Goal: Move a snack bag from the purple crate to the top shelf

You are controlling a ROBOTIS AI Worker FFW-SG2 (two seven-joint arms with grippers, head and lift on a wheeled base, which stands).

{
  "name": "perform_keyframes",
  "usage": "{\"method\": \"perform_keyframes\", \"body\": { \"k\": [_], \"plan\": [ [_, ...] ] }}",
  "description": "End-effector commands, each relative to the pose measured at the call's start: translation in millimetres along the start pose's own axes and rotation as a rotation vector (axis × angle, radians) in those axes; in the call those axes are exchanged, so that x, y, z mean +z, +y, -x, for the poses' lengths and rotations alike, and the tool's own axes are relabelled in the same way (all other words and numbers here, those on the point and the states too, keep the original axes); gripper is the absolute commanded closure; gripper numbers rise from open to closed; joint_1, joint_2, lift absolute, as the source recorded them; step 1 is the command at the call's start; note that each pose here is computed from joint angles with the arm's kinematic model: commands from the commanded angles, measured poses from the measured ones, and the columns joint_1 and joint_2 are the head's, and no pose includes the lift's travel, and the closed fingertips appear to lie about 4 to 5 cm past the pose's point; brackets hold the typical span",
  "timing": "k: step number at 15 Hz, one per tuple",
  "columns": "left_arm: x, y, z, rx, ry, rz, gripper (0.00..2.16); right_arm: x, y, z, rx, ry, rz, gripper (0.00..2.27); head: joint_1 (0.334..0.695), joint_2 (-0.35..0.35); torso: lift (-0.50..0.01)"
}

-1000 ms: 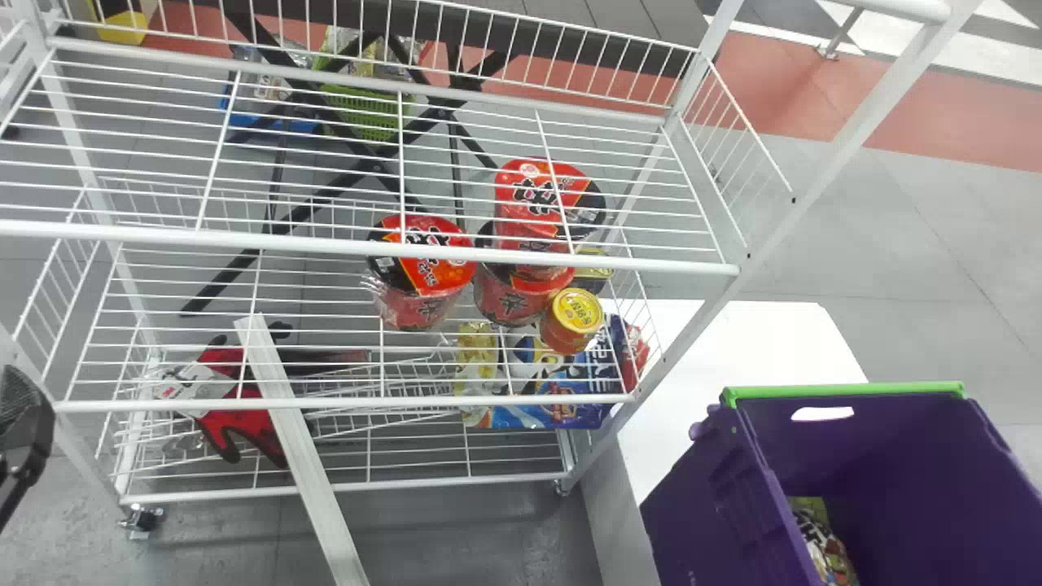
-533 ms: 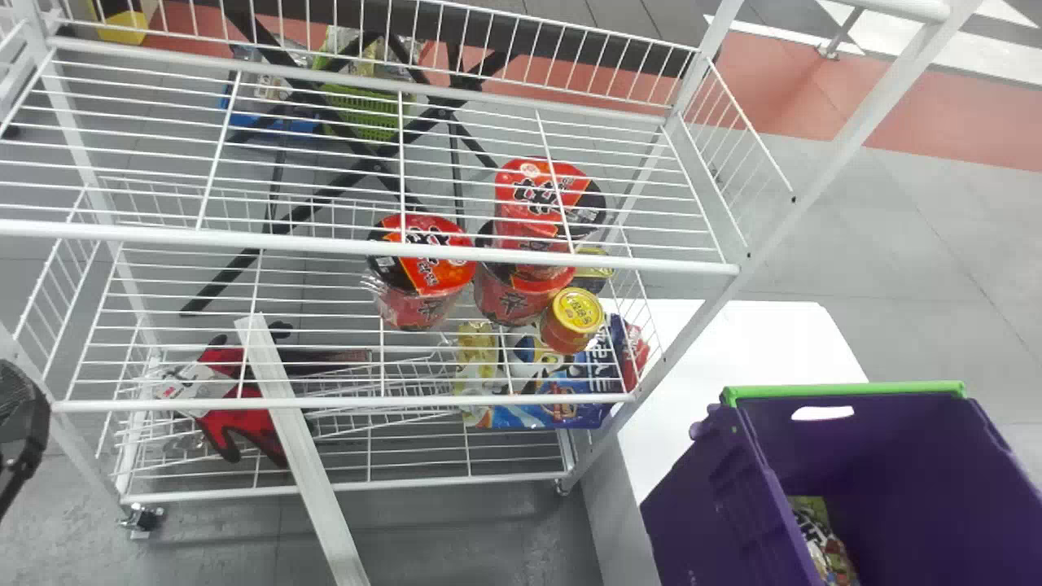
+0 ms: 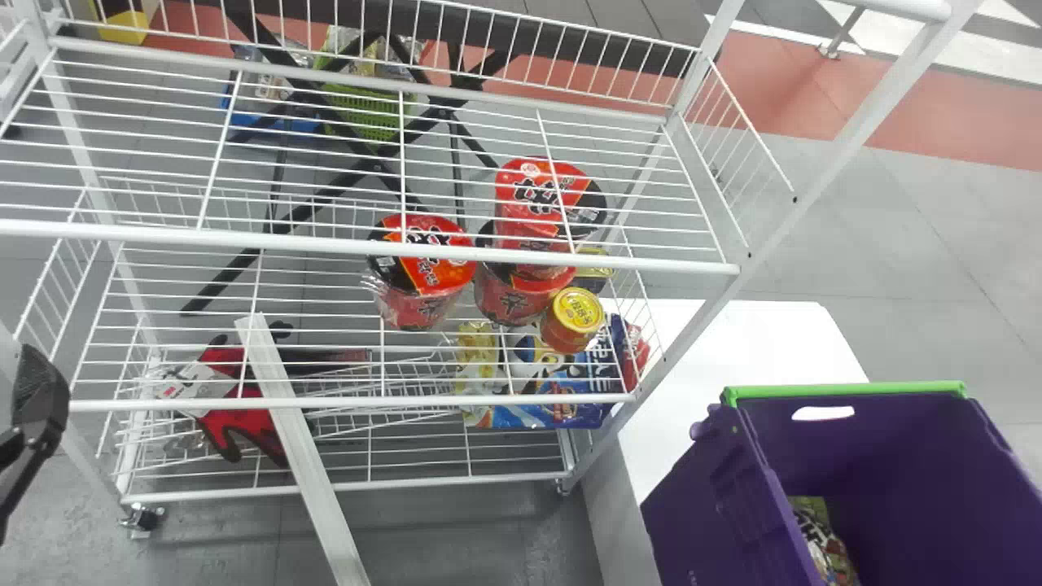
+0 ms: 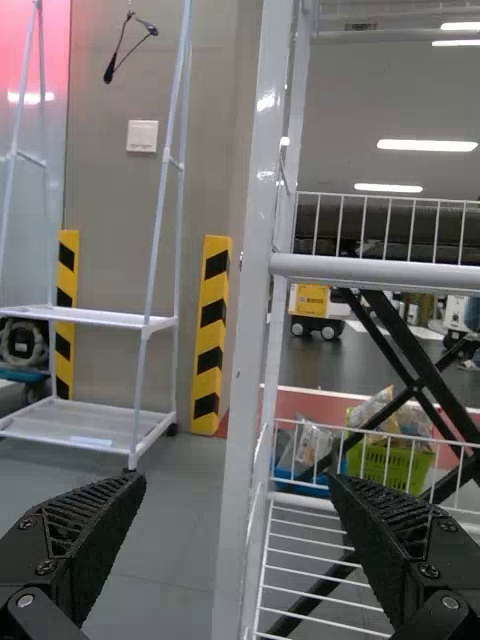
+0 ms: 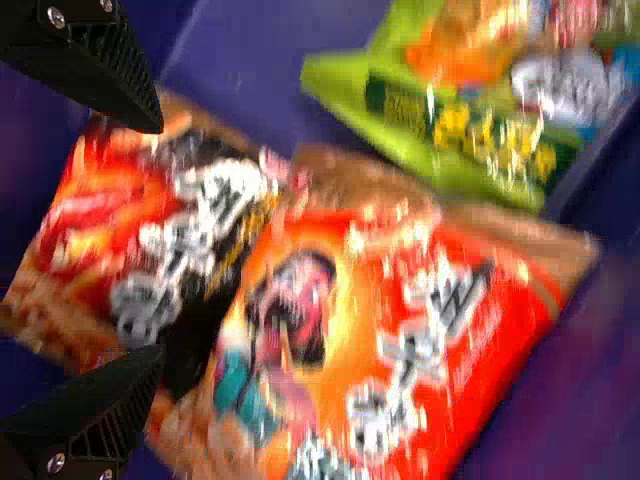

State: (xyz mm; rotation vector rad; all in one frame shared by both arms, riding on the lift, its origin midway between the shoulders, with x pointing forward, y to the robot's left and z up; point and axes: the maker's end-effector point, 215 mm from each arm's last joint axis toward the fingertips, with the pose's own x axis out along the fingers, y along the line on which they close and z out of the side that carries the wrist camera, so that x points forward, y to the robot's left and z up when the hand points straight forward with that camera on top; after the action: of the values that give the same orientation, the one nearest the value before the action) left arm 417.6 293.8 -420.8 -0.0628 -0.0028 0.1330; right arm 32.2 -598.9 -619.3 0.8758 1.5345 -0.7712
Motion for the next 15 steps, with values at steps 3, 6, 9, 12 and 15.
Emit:
{"method": "perform_keyframes", "body": {
  "k": [3,6,9,12,15],
  "plan": [
    [-3.9,-7.4,-2.4,-0.012,0.005,0.006,0.15,35.0,-7.4,1.5,-0.089,-0.068,0.096,0.0,0.695,-0.35,-0.451],
    [-5.6,-6.5,-0.2,-0.009,0.008,0.006,0.15,52.4,3.1,0.1,-0.152,-0.097,0.192,0.0,0.695,-0.35,-0.451],
    [-4.7,-2.9,2.7,0.0,0.003,0.006,0.14,64.0,18.3,-9.0,-0.126,-0.132,0.264,0.0,0.695,-0.35,-0.451],
    [-4.6,-1.3,4.3,0.004,-0.001,0.007,0.14,70.2,29.9,-19.9,-0.091,-0.158,0.352,0.0,0.695,-0.35,-0.451],
    [-6.1,-1.6,5.5,0.004,0.001,0.007,0.14,70.8,40.7,-29.2,-0.051,-0.171,0.413,0.0,0.695,-0.35,-0.451]
  ]
}}
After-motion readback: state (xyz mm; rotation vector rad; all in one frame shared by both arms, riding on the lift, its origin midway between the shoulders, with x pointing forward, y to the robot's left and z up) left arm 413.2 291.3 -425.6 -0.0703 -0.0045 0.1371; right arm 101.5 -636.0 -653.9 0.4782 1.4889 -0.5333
